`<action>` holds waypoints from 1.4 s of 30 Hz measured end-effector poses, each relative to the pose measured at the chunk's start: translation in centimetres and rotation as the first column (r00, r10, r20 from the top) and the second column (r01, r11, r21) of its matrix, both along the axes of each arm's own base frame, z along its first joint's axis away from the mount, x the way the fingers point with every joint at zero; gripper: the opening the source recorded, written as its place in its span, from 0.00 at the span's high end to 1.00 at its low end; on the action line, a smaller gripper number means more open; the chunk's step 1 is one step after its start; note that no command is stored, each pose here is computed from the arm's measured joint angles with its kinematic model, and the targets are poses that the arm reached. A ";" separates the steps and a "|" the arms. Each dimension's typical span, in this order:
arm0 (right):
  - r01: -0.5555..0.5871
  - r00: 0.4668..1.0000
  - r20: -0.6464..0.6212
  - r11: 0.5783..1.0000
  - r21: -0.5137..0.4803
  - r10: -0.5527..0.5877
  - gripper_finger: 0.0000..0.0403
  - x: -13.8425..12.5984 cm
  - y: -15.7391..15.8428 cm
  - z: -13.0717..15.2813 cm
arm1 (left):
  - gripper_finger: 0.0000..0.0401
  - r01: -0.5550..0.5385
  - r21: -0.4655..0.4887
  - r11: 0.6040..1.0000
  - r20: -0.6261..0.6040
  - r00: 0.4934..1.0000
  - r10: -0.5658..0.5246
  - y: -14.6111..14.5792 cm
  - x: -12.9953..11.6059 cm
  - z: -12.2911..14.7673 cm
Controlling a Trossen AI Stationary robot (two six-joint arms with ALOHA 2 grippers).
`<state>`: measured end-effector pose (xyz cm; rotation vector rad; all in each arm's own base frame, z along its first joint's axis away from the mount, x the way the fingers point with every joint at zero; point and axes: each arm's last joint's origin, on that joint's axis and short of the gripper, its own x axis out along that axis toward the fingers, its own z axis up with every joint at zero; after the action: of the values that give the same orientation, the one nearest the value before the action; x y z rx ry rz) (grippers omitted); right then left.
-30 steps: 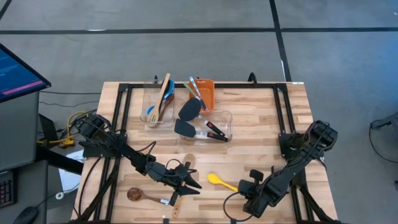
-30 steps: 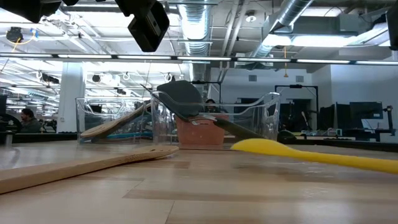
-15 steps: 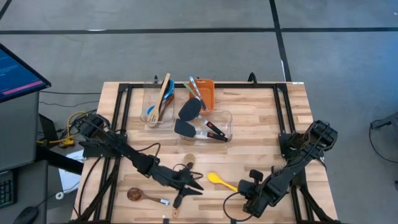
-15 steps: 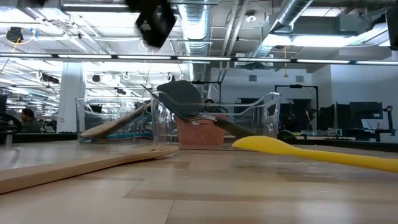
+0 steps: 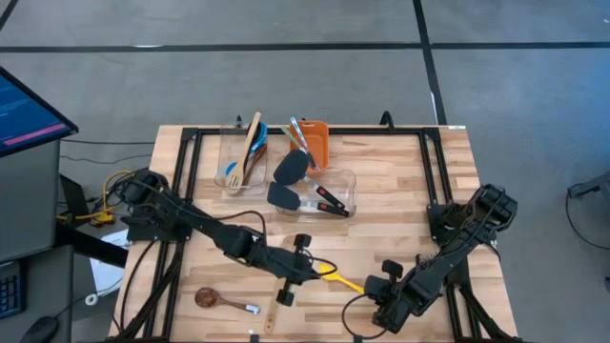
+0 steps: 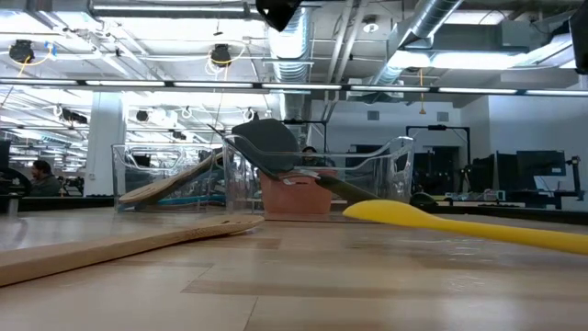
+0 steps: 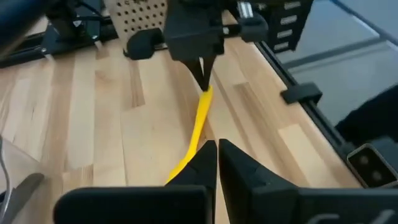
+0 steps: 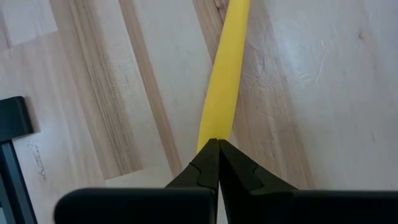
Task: Pick & Place Kitchen Items
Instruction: Put the yellow serving spoon into the bottom transparent bin
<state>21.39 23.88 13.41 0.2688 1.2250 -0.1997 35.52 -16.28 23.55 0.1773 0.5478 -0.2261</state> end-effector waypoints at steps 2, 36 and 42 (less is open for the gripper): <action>0.000 1.000 0.000 1.000 0.000 0.000 1.00 0.0 0.0 0.0 | 0.99 0.003 0.024 1.000 -0.008 1.000 -0.003 0.4 0.1 -0.1; -0.014 1.000 0.011 1.000 0.011 0.014 1.00 0.3 0.0 0.0 | 0.93 0.005 0.178 0.984 -0.215 0.976 0.034 -0.1 9.1 -6.2; -0.034 0.999 0.012 0.999 0.005 0.034 1.00 0.3 0.0 0.0 | 0.77 0.060 0.139 0.988 -0.244 0.970 -0.024 -0.1 9.2 -7.0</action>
<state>21.72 23.88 13.41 0.2531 1.2177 -0.1650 44.76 -16.40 16.56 0.3060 0.8043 -0.2507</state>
